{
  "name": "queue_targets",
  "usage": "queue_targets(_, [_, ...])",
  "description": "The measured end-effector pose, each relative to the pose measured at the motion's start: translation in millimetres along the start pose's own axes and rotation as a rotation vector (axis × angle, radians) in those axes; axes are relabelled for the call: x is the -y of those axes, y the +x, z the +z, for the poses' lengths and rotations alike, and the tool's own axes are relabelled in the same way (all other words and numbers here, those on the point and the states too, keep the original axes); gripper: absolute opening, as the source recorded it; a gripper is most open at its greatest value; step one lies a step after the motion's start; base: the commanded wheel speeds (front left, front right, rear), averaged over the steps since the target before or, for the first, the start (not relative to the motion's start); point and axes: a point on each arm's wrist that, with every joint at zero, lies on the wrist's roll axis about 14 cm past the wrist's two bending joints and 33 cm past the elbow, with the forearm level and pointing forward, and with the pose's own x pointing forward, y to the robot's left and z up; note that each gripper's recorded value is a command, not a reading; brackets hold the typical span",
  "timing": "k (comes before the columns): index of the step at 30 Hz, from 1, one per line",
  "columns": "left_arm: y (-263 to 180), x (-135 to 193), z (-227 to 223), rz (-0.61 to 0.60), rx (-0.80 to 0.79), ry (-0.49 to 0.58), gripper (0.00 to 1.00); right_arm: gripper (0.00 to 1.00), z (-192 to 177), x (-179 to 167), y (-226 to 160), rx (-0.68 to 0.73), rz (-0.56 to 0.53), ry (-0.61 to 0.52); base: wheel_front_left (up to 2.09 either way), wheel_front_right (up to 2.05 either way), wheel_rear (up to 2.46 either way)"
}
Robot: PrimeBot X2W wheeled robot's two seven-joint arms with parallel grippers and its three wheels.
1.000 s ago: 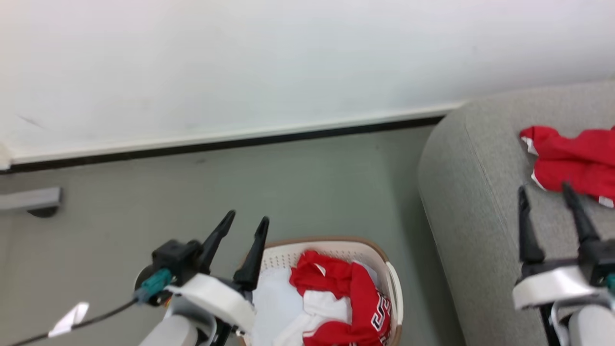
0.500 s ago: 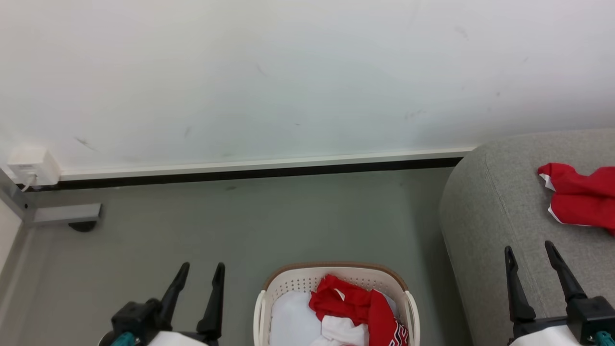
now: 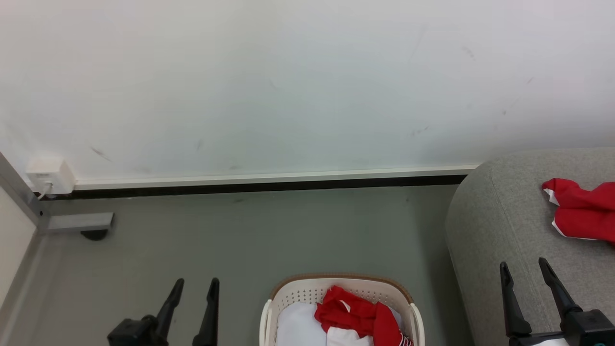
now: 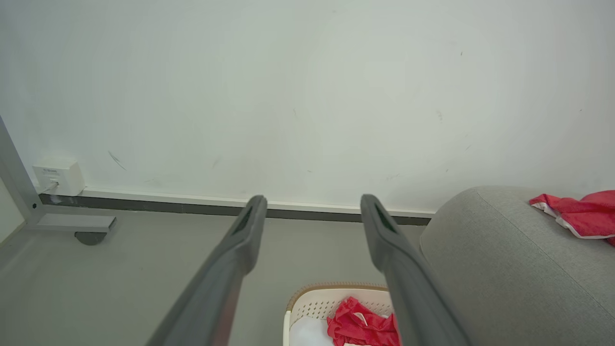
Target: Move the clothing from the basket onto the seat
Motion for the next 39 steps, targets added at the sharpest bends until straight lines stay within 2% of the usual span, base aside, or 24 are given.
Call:
queue_targets(15, [1.7,3.6,-4.2,-0.019,-0.01,0.002,1.0,1.0,0.9,1.0,-3.0,0.002,-0.006,0.014,0.0,0.0,0.0])
queue_targets(23, [19.0,23.1,-13.7,-0.089,-0.036,0.0,1.0,1.0,14.5,14.1,5.5,0.044,-0.04,-0.003,0.0,0.0,0.0])
queue_targets(32, [85.6,69.0,-46.8,-0.313,-0.128,0.021,1.0,1.0,39.0,29.8,61.4,0.14,-0.063,-0.021,0.0,0.0,0.0])
queue_targets(39, [123.9,100.9,-119.5,-0.504,-0.336,0.045,1.0,1.0,21.2,39.2,106.1,0.138,-0.064,-0.016,0.0,0.0,0.0])
